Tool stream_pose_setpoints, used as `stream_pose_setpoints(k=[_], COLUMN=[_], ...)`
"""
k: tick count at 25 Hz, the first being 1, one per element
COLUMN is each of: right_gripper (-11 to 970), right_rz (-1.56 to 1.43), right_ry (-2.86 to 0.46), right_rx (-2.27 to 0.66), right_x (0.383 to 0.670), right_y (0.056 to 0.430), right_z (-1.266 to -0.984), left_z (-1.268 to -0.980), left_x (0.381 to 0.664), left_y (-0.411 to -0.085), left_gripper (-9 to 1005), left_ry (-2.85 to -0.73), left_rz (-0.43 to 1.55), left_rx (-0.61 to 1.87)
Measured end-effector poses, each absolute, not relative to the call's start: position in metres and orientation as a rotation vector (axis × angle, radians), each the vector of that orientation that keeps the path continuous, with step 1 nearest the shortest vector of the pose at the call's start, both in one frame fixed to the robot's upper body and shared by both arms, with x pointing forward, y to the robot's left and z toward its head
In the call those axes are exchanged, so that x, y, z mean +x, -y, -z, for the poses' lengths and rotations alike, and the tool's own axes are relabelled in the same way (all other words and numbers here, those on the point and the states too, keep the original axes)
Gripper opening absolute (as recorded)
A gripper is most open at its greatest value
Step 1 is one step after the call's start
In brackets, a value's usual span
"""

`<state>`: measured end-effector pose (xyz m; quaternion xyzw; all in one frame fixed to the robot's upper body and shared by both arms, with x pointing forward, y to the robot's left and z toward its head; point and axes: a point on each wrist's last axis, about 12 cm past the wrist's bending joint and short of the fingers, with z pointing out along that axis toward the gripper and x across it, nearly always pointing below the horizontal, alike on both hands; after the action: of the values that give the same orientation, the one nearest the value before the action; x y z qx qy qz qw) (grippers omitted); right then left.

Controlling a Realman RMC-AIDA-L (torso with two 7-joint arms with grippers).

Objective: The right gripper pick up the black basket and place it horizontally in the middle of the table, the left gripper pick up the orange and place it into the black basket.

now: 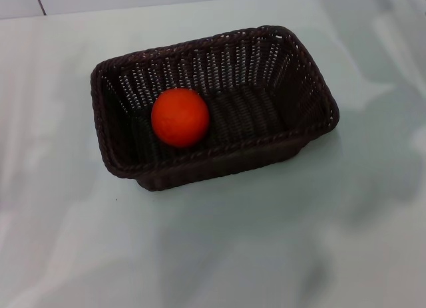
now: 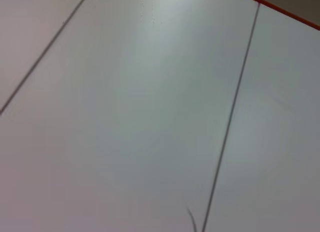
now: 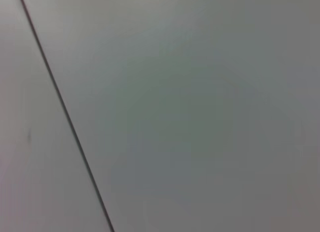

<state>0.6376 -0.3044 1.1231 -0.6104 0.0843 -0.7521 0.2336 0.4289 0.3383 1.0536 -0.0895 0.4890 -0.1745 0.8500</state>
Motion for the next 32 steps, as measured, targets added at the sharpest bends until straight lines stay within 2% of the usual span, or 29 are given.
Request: stream_pose_setpoints(k=[17, 32], right_gripper=[857, 857], right_rz=[2.241, 2.257], right_ry=[-0.027, 0.018], right_rx=[-1.765, -1.758], right_x=[0.642, 0.651], right_y=[0.296, 0.286], right_z=[-1.126, -1.133], left_z=[-1.056, -1.056], left_x=[0.429, 0.43], left_y=[-0.346, -0.356], left_gripper=[777, 777], left_ry=[-1.008, -1.006], left_rz=[0.327, 0.268], left_rx=[-0.21, -0.254])
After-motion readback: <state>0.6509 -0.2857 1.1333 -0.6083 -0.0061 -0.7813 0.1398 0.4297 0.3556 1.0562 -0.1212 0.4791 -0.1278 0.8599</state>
